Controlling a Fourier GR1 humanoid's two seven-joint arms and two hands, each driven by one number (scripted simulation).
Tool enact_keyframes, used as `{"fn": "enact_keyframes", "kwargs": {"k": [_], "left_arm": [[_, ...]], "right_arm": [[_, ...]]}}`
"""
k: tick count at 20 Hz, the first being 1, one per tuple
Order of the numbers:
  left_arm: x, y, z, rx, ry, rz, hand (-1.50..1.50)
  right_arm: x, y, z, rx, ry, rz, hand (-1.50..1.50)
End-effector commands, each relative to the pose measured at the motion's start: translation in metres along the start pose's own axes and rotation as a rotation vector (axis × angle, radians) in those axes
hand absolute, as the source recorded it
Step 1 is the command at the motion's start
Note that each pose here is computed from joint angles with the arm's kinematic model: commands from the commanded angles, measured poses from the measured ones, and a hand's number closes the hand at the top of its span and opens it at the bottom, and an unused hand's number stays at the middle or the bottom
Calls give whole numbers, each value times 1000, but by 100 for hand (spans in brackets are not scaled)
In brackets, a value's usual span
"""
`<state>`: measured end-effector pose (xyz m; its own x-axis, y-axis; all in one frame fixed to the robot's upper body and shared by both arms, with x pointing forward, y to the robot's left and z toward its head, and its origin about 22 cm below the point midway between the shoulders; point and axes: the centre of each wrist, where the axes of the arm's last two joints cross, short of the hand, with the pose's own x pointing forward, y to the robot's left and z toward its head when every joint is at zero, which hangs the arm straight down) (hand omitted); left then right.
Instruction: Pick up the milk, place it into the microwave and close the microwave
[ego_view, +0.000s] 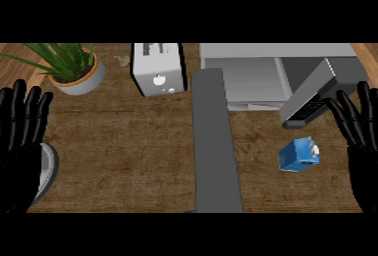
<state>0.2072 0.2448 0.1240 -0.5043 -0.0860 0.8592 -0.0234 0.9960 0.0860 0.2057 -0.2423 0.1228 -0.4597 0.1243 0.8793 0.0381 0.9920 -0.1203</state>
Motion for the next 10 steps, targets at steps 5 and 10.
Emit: {"fn": "enact_keyframes", "kwargs": {"k": [5,10], "left_arm": [[0,-1,0,-16,18,-45,-150],[-22,-2,10,44,140,146,-150]], "right_arm": [[30,22,1,127,-54,-91,-150],[30,40,10,380,63,-340,-150]]}}
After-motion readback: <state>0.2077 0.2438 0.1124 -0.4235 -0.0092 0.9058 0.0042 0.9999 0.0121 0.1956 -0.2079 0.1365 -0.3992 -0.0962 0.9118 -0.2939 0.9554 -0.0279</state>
